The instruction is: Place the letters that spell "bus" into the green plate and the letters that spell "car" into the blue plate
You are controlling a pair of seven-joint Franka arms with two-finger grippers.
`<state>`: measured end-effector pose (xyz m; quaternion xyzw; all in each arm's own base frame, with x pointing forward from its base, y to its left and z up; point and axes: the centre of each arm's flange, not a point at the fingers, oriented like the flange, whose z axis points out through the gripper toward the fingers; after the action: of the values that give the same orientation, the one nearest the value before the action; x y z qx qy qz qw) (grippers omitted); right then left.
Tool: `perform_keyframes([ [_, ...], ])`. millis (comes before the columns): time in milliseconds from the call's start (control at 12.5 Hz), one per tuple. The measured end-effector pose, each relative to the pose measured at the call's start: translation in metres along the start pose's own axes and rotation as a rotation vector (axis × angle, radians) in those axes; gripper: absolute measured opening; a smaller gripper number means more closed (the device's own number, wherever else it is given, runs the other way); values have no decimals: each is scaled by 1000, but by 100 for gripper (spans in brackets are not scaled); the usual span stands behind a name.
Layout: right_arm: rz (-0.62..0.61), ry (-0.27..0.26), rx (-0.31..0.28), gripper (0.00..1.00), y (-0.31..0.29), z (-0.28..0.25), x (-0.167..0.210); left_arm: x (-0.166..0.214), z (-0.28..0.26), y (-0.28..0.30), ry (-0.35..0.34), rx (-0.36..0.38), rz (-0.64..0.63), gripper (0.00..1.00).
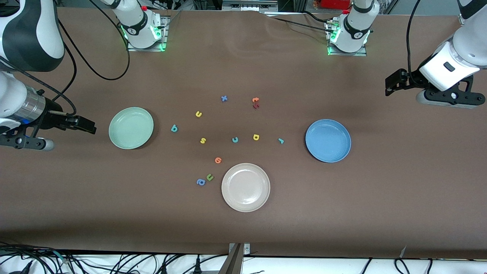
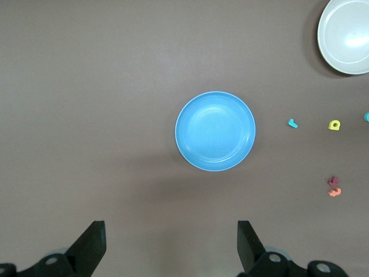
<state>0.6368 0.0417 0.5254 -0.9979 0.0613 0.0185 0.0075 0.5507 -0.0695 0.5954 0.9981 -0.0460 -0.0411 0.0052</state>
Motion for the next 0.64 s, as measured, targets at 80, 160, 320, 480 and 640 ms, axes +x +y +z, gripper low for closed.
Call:
perform_keyframes([
  [80,0,0,0,100,0,0,0,0,1,1,-3,0,1,100],
  [160,0,0,0,100,0,0,0,0,1,1,-5,0,3,100],
  [320,2,0,0,100,1,0,0,0,2,2,-6,0,4,100],
  [480,5,-2,-2,100,3,0,0,0,2,2,-6,0,4,100],
  [640,9,-4,-2,100,5,1,1,0,2,3,-7,0,5,100],
])
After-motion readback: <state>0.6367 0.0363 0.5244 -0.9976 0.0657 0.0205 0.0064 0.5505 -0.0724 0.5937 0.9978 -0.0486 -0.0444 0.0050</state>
